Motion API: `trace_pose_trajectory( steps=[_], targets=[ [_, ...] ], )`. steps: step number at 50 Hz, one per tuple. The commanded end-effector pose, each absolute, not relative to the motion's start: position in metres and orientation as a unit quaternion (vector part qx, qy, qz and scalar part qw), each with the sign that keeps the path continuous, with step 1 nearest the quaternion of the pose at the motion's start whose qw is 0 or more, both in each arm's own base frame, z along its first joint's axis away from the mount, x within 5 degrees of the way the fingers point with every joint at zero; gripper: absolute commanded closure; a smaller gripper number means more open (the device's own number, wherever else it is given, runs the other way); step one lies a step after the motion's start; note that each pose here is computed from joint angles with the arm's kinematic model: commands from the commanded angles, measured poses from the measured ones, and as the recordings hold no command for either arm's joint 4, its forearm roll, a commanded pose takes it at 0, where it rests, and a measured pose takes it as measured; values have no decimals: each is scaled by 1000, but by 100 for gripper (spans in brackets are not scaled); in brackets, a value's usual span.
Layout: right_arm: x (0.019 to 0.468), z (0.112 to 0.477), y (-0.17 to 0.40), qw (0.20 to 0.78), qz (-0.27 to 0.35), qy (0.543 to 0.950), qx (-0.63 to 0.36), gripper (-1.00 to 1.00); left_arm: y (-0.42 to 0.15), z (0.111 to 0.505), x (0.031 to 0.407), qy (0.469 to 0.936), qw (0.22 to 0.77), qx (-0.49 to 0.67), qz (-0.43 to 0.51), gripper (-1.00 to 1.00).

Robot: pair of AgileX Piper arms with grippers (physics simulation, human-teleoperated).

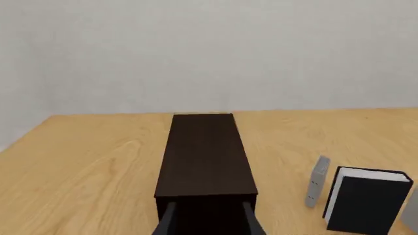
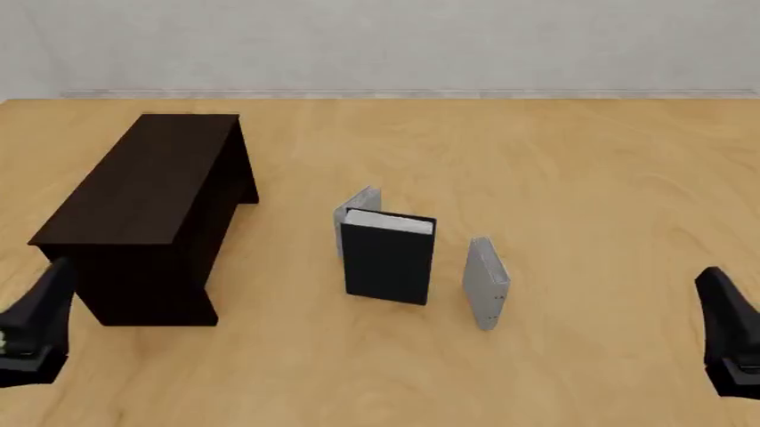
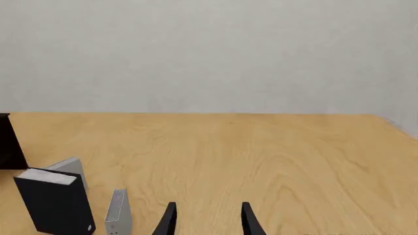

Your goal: Pick up the book in the middle and place it on the cabinet shelf.

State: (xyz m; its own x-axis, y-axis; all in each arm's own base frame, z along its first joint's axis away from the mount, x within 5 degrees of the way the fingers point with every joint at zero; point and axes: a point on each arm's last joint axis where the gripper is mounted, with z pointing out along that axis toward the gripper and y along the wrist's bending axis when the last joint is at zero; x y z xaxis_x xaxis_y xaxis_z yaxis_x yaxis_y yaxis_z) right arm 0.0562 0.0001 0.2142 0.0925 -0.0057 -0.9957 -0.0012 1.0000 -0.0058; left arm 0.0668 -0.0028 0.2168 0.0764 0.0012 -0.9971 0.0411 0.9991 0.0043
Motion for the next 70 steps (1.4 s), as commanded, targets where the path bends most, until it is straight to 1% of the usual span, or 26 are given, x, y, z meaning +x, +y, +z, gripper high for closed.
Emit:
trace_pose_trajectory(
  steps=[1,7,18,27,35,40,43,47,49,54,55,57,58,59,60,65,70],
  targets=[
    [56,215,0,738,-2,675,2,-100,-1,225,54,669,743,2,-9,-100],
    [56,215,-1,737,-5,675,4,-100,-2,253,47,654,756,6,-20,-100],
    [56,214,-1,737,-5,676,5,-100,-2,270,41,652,757,21,-19,-100],
    [56,214,-1,737,-5,676,7,-100,-2,299,27,651,758,16,-38,-100],
    [56,214,-1,737,-5,676,8,-100,-4,322,27,638,766,71,-37,-100],
    [56,214,-1,737,-4,675,9,-100,-8,342,39,629,769,108,-29,-100],
    [56,214,-1,738,-5,675,9,-100,-12,351,48,635,761,130,-29,-100],
    [56,215,-1,738,-5,675,9,-100,-16,357,55,634,756,165,-21,-100],
    [56,215,-1,738,-5,675,9,-100,-16,362,57,633,757,161,-20,-100],
    [56,215,-1,738,-5,675,10,-100,-26,361,77,644,736,208,-10,-100],
    [56,215,-1,738,-5,675,10,-100,-29,360,79,638,734,231,-5,-100],
    [56,215,-1,738,-5,675,10,-100,-30,362,80,635,736,235,-3,-100],
    [56,215,-1,738,-6,674,10,-100,-37,363,95,648,719,251,0,-100],
    [56,215,-1,738,-6,674,10,-100,-37,363,95,648,719,251,0,-100],
    [56,215,-1,738,-7,674,10,-100,-42,362,103,648,711,272,8,-100],
    [56,215,-1,738,-6,675,11,-100,-52,372,118,658,696,288,-1,-100],
    [56,215,-1,738,-6,675,10,-100,-67,377,129,663,672,330,-10,-100]
  ],
)
